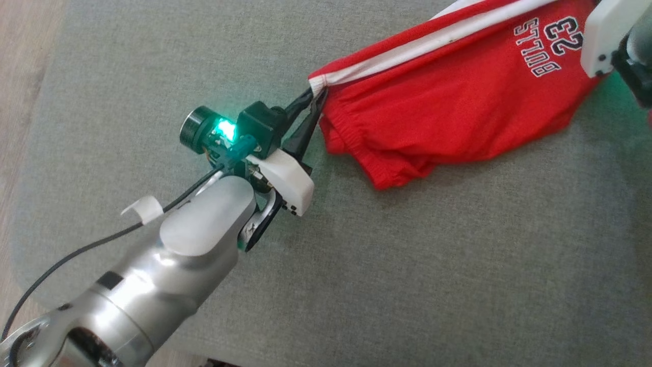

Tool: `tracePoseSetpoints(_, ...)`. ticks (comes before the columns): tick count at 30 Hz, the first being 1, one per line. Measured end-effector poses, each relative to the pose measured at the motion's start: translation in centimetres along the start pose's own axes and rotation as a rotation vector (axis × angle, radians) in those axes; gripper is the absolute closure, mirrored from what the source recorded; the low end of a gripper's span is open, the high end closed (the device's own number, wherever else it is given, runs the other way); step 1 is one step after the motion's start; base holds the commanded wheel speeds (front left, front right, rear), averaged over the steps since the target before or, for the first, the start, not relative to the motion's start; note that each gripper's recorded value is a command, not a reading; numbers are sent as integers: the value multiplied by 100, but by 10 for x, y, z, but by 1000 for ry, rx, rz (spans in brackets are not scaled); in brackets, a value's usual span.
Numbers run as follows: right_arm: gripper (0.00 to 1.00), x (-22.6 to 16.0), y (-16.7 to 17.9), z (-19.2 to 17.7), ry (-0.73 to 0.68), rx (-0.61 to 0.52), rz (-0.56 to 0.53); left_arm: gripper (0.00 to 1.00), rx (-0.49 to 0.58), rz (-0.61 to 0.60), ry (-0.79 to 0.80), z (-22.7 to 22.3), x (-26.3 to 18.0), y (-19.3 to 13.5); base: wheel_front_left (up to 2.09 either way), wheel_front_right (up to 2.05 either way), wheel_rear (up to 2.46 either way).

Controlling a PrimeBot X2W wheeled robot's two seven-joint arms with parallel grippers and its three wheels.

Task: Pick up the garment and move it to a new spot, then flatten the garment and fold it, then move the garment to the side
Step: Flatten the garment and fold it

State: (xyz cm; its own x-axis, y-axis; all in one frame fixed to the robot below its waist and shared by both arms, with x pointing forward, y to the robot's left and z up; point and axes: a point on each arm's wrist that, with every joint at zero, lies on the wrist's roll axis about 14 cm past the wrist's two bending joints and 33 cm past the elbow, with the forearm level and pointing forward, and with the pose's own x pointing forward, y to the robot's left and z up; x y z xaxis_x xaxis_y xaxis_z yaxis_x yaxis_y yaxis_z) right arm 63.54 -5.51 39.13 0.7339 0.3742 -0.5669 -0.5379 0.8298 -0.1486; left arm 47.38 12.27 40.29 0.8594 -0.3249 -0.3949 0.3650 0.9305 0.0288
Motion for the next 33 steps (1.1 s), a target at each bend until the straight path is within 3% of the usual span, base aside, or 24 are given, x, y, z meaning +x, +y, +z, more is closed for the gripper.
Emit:
tracePoseSetpoints(1,0,1,0,2,-14,3,0,32,0,2,6,-2,0,1,0,0,0)
tracePoseSetpoints(2,0,2,-1,3,-25,5,-4,5,-1,6,12,-4,0,2,0,0,0)
tracePoseSetpoints(3,0,3,-4,4,-30,7,-10,0,0,10,12,-6,1,3,0,0,0)
tracePoseSetpoints(12,0,-15,-32,35,-190,92,-75,0,-4,91,-44,5,3,19,0,0,0)
tracePoseSetpoints(16,0,-39,-42,61,-299,88,-101,0,-11,136,-125,30,0,27,0,0,0)
tracePoseSetpoints(22,0,-94,-47,94,-542,174,-139,0,-90,203,-312,86,-19,32,0,0,0)
tracePoseSetpoints(26,0,-125,-38,92,-627,261,-158,0,-135,228,-422,109,-42,30,0,0,0)
tracePoseSetpoints(33,0,-170,-9,55,-671,375,-192,0,-201,257,-435,89,-75,18,0,0,0)
